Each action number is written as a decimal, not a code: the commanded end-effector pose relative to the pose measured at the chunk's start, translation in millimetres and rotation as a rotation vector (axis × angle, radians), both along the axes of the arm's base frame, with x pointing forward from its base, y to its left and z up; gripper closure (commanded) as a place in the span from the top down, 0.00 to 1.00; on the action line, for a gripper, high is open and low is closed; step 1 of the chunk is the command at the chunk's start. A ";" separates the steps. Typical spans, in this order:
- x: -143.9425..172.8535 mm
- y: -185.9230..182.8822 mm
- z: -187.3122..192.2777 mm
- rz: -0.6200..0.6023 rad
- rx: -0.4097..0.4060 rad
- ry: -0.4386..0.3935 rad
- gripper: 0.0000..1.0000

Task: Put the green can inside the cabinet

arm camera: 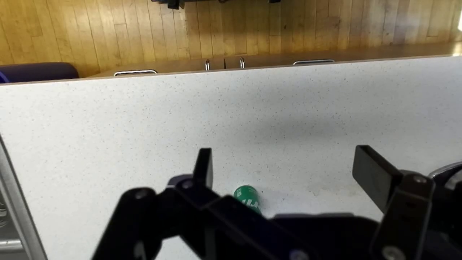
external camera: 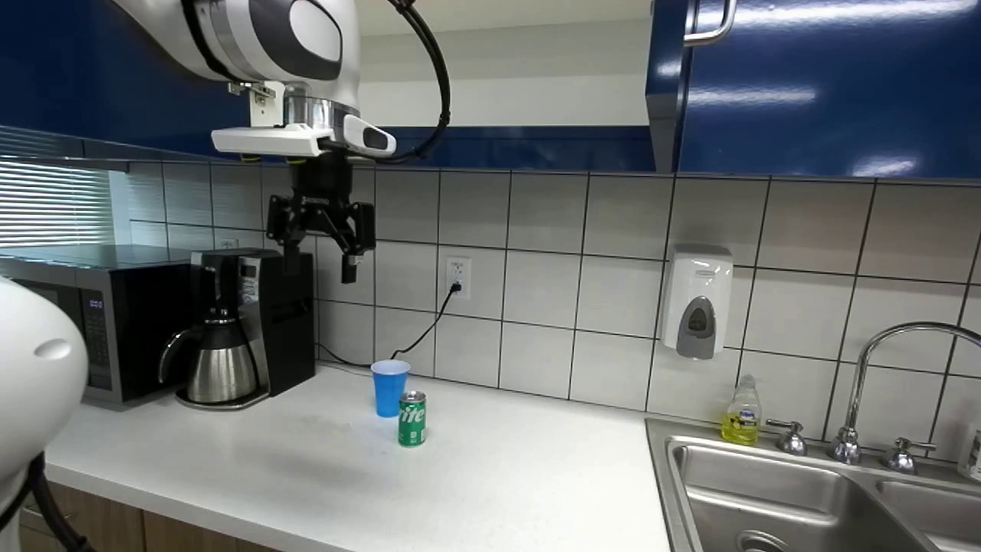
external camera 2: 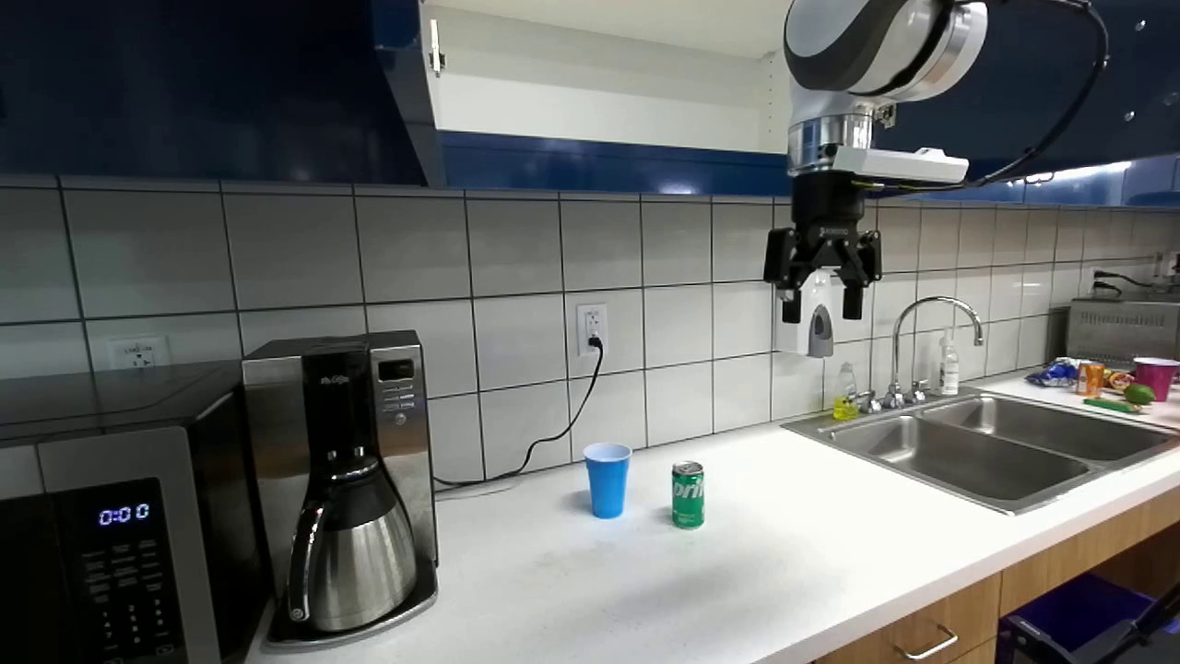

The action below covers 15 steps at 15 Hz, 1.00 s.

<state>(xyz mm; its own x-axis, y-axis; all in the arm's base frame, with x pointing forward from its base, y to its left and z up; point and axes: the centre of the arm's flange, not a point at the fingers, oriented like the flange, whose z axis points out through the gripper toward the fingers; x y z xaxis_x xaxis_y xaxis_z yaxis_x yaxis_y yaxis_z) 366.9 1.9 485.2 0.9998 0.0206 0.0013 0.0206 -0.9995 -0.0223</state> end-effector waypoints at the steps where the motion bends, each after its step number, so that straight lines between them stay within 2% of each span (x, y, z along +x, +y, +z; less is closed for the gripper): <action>1: 8.6 -0.6 -6.2 0.003 -0.015 -0.044 1.00; 5: 28.7 -0.6 -27.6 0.003 -0.026 -0.059 1.00; 15: 78.1 -2.8 -128.5 0.021 -0.069 -0.008 1.00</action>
<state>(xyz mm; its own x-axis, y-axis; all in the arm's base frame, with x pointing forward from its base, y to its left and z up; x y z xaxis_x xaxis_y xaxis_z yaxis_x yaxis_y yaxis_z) 425.1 0.9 382.9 0.9992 0.0369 0.0125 0.0367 -0.9993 0.0116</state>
